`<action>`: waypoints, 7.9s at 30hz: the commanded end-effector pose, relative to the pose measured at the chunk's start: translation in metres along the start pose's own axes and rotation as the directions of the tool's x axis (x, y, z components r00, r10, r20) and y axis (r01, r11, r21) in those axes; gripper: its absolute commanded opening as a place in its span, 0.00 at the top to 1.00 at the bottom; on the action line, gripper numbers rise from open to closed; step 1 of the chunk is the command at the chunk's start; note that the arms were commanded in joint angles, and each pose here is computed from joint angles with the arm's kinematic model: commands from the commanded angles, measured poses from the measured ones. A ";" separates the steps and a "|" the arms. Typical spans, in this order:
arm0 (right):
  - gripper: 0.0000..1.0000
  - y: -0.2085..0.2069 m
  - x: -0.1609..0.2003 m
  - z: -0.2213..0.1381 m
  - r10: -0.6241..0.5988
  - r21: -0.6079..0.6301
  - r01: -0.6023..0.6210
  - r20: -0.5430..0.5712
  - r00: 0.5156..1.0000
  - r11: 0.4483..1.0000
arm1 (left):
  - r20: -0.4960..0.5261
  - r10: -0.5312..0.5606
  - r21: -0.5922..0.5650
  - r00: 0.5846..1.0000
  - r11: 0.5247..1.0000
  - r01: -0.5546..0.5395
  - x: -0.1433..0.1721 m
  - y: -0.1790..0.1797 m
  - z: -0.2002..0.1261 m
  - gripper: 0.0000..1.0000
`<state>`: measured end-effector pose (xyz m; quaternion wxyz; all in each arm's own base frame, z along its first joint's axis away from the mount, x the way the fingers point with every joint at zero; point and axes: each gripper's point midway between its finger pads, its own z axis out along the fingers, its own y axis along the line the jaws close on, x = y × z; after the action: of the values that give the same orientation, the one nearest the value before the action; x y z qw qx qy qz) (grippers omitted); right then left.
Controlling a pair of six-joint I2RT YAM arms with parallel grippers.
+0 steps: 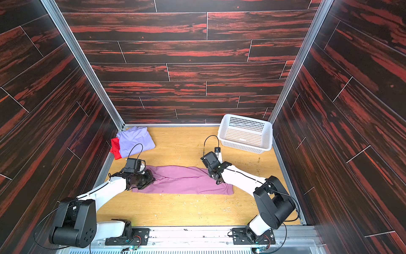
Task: Fold and stack t-shirts
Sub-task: Smooth out the T-shirt at the center of the board, then adjust the T-shirt at the center of the board.
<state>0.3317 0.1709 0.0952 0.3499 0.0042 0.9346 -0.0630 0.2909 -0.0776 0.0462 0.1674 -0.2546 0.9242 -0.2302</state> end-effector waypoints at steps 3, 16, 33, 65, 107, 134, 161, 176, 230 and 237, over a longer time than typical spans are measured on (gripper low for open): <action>0.46 -0.001 0.002 0.000 -0.014 0.012 0.014 0.000 1.000 1.000 | 0.039 0.031 0.024 0.999 0.999 -0.032 -0.017 -0.015 -0.003 1.00; 0.47 0.003 -0.005 0.002 -0.014 0.009 0.014 0.011 1.000 1.000 | 0.030 0.086 0.057 0.996 0.995 -0.087 -0.031 -0.046 0.019 1.00; 0.48 0.009 -0.007 0.008 -0.031 0.008 0.031 0.012 0.999 0.999 | 0.055 0.200 0.127 0.978 0.970 -0.206 -0.040 -0.093 0.049 1.00; 0.49 0.033 -0.004 0.012 -0.058 -0.096 0.057 -0.011 0.998 0.994 | 0.414 0.051 -0.286 0.909 0.955 0.076 -0.068 0.026 -0.027 0.00; 0.50 0.002 0.016 0.008 -0.076 0.000 0.077 -0.041 0.996 0.997 | 0.177 -0.120 -0.109 0.977 0.984 0.141 -0.130 0.017 0.069 0.87; 0.53 -0.019 0.097 0.040 -0.095 0.019 0.104 -0.284 0.954 0.994 | 0.318 -0.022 0.193 0.948 0.980 -0.042 -0.253 -0.111 0.089 0.87; 0.51 0.058 0.185 -0.068 -0.309 -0.197 0.246 -0.431 0.848 0.949 | 0.298 0.093 0.350 0.950 0.915 -0.199 -0.283 -0.256 0.180 0.60; 0.25 0.146 0.056 -0.141 -0.245 -0.402 0.215 -0.023 0.969 0.890 | 0.553 0.229 0.283 0.801 0.853 -0.439 -0.281 -0.287 0.030 0.17; 0.31 0.057 0.115 -0.022 -0.121 -0.403 0.004 -0.265 0.956 0.915 | 0.364 0.179 0.049 0.914 0.976 -0.210 -0.108 -0.099 0.041 0.16; 0.32 0.062 0.128 -0.021 -0.141 -0.405 0.011 -0.294 0.945 0.914 | 0.351 0.139 0.103 0.926 0.977 -0.185 -0.149 -0.106 0.086 0.19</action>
<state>0.2319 0.2299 0.0283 0.2016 -0.0940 0.9677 0.1183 0.4740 -0.1002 0.0581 0.3573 -0.2132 0.8858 -0.2055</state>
